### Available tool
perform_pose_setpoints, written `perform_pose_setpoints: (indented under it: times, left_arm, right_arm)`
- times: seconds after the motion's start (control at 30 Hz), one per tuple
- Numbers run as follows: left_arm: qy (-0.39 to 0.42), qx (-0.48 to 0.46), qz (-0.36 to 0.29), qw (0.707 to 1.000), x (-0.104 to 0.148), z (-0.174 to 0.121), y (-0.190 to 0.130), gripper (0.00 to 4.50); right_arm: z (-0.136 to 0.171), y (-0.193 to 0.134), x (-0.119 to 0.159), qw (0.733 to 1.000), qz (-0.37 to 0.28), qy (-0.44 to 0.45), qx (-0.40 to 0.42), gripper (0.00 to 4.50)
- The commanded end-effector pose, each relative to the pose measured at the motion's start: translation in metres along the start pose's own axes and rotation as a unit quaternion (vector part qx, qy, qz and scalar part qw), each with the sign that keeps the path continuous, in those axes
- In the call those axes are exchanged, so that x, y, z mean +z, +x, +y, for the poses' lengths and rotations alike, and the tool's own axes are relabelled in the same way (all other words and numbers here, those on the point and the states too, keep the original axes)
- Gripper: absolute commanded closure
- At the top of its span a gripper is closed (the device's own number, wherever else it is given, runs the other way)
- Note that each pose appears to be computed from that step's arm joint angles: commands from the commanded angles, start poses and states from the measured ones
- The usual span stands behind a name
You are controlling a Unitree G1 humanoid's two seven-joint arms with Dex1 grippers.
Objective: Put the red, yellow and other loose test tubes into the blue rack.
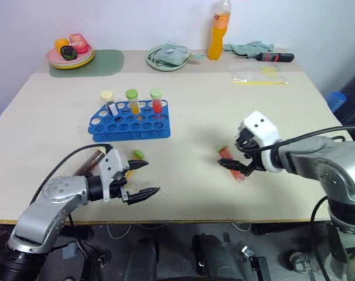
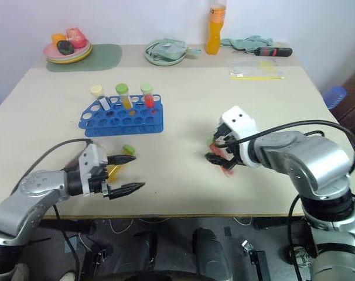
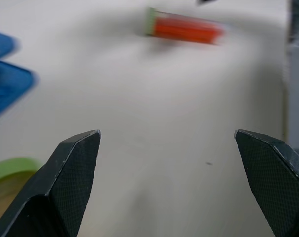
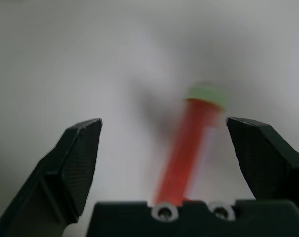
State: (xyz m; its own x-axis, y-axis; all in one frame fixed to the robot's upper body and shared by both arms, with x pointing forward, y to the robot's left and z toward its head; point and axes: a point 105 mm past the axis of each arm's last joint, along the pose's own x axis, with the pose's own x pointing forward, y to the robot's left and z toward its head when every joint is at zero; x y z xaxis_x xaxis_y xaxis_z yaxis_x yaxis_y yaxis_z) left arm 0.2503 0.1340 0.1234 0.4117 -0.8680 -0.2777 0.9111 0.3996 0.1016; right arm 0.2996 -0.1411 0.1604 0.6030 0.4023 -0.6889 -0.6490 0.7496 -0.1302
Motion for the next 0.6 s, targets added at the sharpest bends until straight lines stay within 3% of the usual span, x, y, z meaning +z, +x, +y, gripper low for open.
perform_pose_setpoints:
  times: [0.03,0.27,0.5,0.6]
  left_arm:
    - [0.019,-0.020,-0.023,0.999,0.009,-0.004,0.010,0.01]
    - [0.010,-0.030,-0.038,0.999,0.005,-0.025,0.016,0.01]
    - [-0.002,-0.008,-0.043,0.999,0.001,-0.034,0.015,0.01]
    - [-0.004,-0.003,-0.044,0.999,0.001,-0.034,0.015,0.00]
  right_arm:
    - [-0.012,0.007,0.009,0.999,0.029,0.031,-0.013,0.03]
    - [-0.030,0.019,0.003,0.982,0.149,0.116,-0.021,0.03]
    - [-0.026,0.030,0.005,0.969,0.189,0.155,-0.029,0.03]
    - [-0.022,0.034,0.007,0.968,0.193,0.156,-0.031,0.82]
